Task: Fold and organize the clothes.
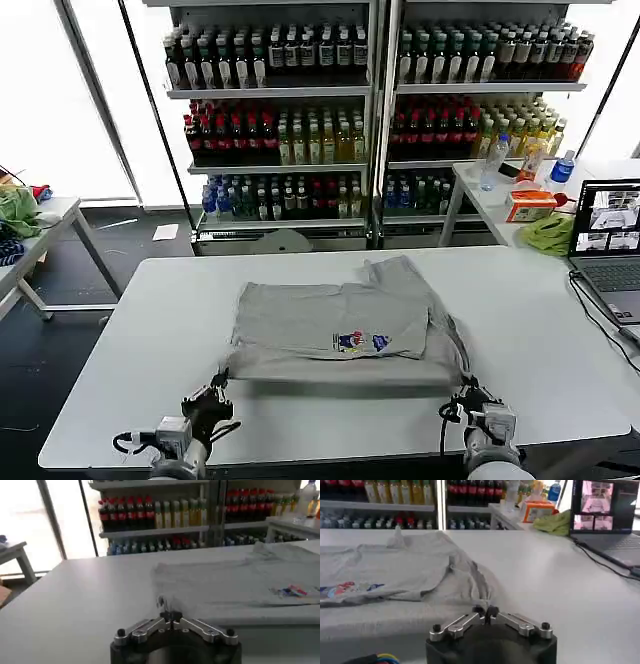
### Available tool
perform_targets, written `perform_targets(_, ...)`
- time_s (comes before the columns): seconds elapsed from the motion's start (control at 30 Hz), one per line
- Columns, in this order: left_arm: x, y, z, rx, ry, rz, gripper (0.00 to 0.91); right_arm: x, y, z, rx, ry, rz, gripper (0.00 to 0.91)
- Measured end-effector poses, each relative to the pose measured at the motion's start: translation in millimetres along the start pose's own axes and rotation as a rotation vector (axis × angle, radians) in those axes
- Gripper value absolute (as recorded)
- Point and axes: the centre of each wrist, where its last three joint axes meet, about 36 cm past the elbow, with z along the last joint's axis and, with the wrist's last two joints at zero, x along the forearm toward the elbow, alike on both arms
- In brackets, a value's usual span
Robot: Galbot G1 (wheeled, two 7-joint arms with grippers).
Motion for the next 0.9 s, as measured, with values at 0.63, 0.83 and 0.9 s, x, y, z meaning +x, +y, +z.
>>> perform_targets(0.63,36,-10,20,0.016,0.067,0.005,0.907,24,-10,15,0.035,0.019,0.107,0.907)
perform_targets(0.83,44,-13,28,0.039,0.085,-0.003,0.907,29,-14,16,0.039,0.001,0.138,0.907)
perform_targets(0.9,47,-13,29,0.041,0.087,-0.005,0.907,29,-16,14,0.036,-0.010,0.145,0.907)
